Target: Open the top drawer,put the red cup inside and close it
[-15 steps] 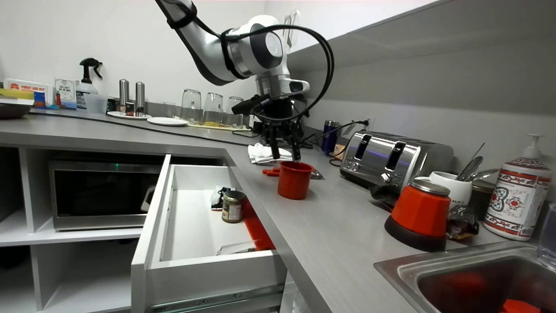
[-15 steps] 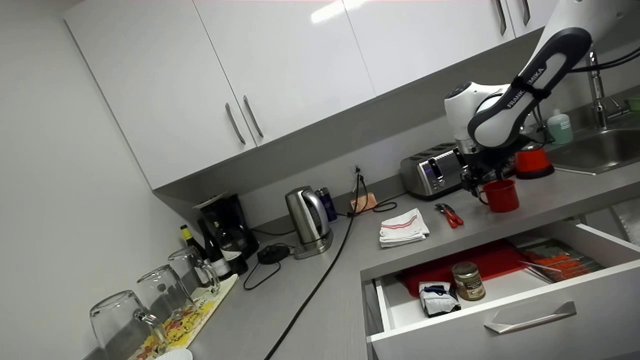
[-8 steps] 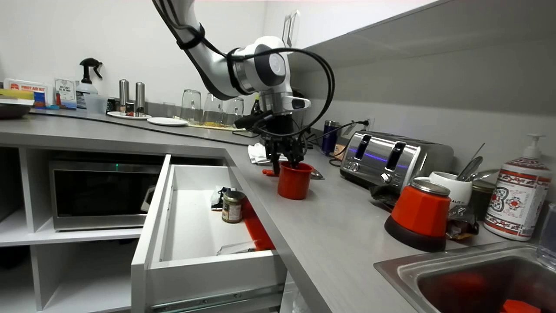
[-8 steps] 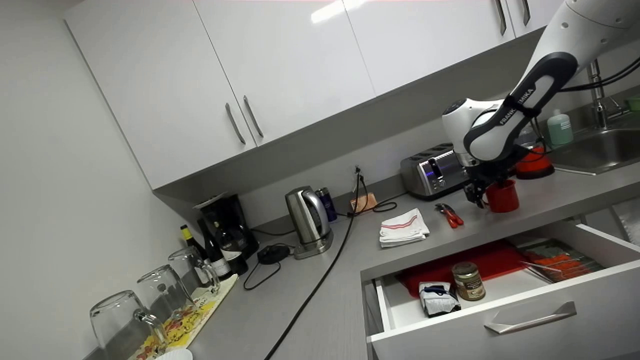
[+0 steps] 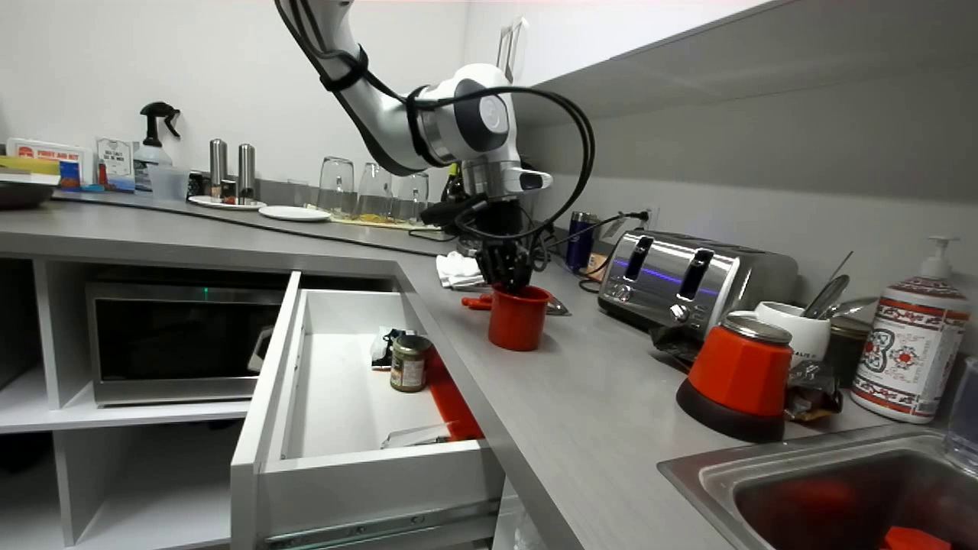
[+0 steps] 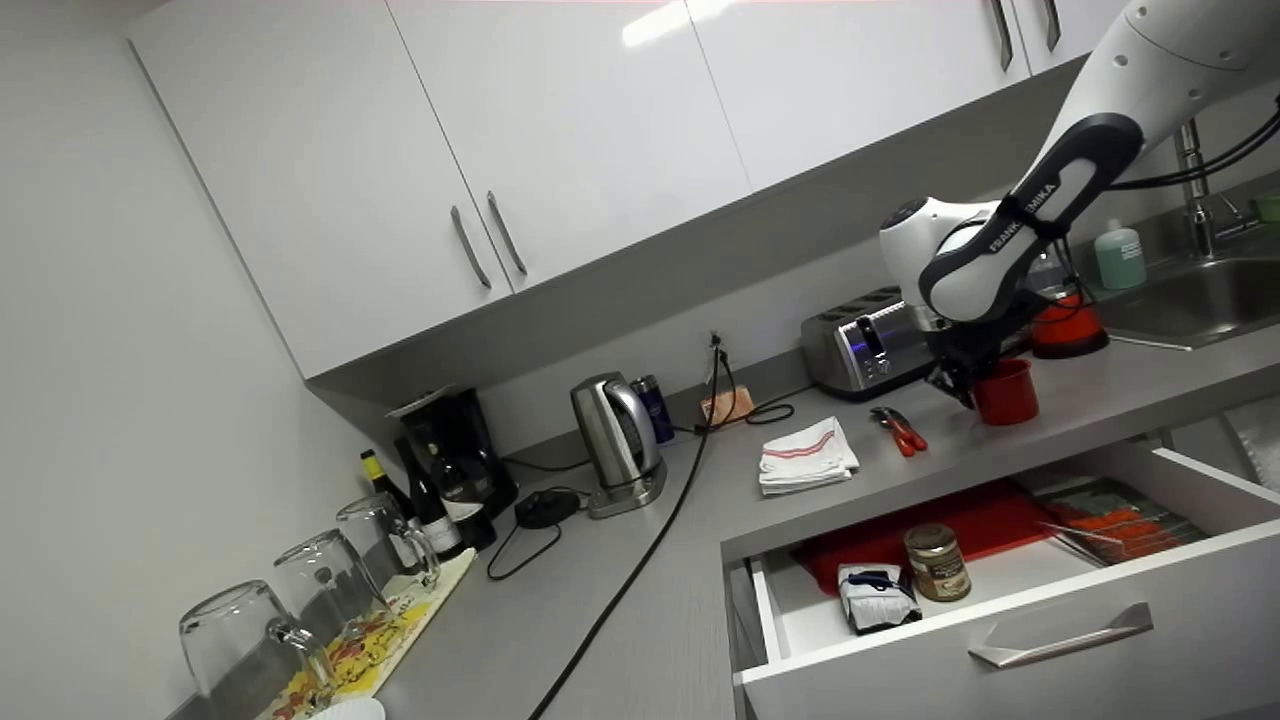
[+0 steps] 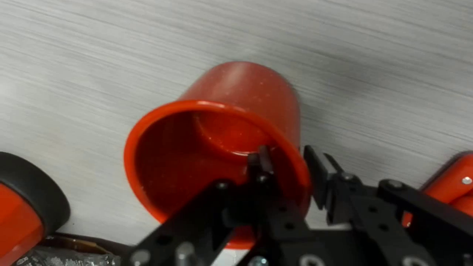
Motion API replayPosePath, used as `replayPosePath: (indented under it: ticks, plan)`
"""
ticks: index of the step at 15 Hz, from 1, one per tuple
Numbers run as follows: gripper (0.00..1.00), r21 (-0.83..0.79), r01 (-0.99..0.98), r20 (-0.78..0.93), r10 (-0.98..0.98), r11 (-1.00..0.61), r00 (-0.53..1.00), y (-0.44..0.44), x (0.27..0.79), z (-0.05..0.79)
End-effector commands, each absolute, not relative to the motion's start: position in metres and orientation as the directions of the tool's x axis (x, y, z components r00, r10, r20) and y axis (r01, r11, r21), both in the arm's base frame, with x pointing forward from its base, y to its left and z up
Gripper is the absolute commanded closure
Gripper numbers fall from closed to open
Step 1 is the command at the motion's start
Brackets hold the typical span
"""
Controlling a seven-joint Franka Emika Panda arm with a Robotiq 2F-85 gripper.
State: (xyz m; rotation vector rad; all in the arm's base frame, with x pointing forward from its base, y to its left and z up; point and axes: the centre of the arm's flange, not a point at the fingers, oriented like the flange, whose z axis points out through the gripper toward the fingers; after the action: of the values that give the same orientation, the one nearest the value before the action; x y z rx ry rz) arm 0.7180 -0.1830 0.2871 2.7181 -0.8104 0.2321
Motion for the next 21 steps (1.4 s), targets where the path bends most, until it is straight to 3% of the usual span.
replayPosePath:
  ticks: [1,9,21]
  plan:
    - [1.0,0.218,-0.545,0.244,-0.495,-0.81,0.834,-0.181,0.718,0.307]
    - [0.99,0.216,-0.44,0.277,-0.377,-0.872,0.884,-0.137,0.704,0.329]
    - [0.99,0.249,-0.046,0.192,0.003,-0.967,0.981,0.026,0.658,0.299]
